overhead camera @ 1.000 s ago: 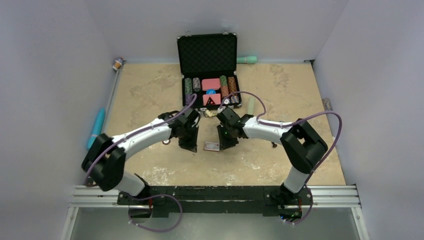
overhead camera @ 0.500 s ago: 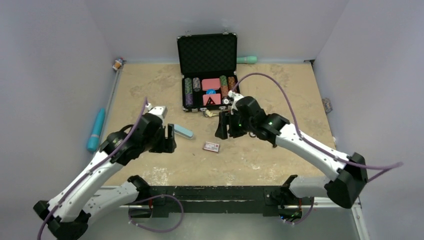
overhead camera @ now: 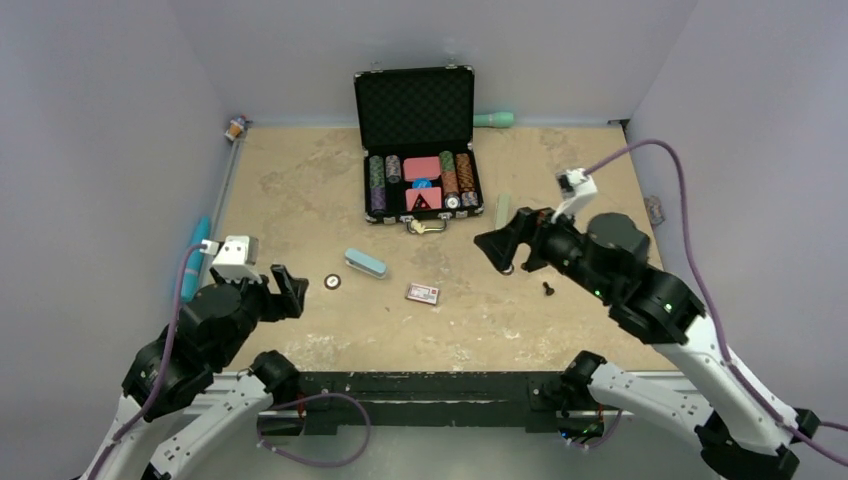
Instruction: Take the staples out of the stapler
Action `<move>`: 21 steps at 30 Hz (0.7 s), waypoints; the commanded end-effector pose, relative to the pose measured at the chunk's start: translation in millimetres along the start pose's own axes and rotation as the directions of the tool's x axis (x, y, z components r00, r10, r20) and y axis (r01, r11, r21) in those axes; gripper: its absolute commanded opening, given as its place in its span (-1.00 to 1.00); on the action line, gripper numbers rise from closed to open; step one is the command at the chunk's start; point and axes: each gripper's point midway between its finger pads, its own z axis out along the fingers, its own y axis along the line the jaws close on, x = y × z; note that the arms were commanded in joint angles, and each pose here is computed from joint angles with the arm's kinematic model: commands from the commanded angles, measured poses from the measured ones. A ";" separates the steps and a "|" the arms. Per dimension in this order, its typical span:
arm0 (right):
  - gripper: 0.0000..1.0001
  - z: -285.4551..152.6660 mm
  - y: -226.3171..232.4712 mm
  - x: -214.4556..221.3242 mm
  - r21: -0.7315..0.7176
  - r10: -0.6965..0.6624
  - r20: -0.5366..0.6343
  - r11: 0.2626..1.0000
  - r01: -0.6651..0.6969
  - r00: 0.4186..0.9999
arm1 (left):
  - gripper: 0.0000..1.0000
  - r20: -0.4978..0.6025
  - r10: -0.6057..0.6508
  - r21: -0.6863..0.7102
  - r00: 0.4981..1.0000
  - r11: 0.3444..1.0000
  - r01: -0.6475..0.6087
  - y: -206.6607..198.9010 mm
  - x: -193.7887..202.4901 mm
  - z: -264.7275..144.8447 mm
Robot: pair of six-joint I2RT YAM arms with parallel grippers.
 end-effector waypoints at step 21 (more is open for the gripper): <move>0.98 -111.0 -42.9 31.8 -0.163 0.463 0.263 0.886 -0.434 0.847 | 1.00 0.147 -0.057 -0.077 0.987 0.995 0.069 34.2 20.1 3.1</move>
